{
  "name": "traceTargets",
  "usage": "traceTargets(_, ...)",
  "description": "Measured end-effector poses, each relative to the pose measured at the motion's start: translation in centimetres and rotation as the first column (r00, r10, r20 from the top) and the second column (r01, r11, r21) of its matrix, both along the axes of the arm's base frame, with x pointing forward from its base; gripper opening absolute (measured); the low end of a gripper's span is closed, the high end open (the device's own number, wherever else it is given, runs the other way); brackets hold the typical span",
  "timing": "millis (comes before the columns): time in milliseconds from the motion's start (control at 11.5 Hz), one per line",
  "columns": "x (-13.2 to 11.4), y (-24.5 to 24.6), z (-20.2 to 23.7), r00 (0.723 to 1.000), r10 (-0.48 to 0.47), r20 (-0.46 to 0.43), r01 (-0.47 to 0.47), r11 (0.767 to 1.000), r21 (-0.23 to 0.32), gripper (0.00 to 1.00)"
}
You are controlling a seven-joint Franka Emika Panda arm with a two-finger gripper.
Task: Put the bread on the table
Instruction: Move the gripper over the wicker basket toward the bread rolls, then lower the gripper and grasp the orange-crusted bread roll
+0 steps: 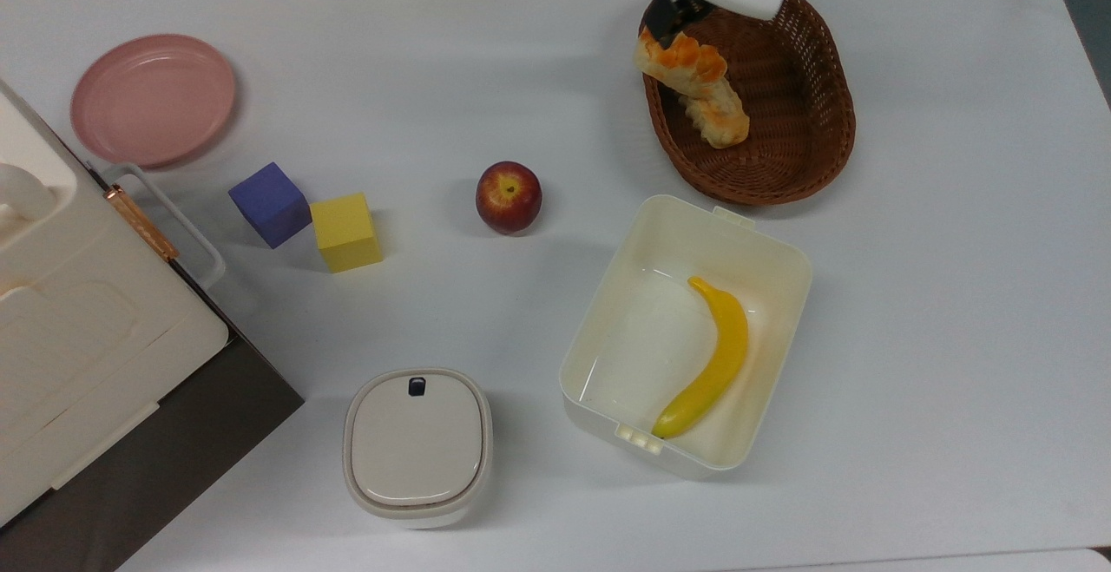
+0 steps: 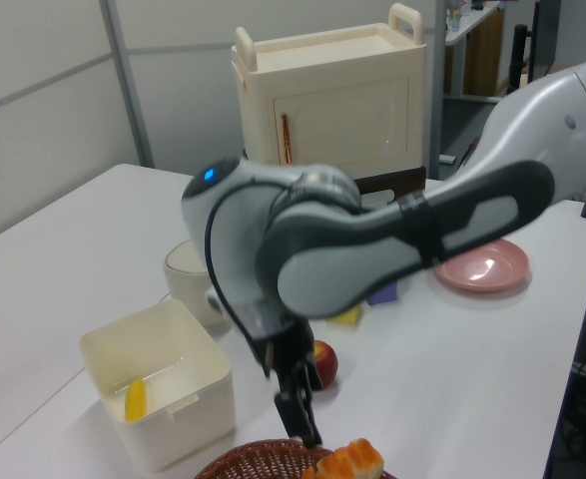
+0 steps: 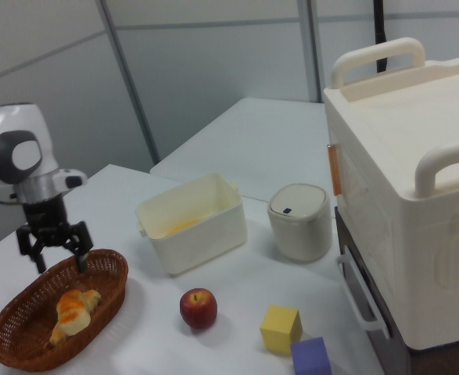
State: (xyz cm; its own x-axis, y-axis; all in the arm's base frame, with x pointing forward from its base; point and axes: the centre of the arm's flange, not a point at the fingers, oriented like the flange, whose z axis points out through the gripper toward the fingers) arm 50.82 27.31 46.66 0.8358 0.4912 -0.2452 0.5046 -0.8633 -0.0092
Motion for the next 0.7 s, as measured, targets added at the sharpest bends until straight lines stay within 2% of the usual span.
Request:
traceTargets(262, -3.4, 3.7, -4.6, 0.991, 0.113, -0.069, -0.118, 0.990, -0.077, 1.00)
traceTargets(611, -2.4, 3.3, -10.8, 0.975, 0.193, -0.108, -0.213, 0.952, -0.219, 1.00)
traceTargets(698, -1.9, 3.3, -11.7, 0.973, 0.207, -0.099, -0.225, 0.947, -0.229, 1.00)
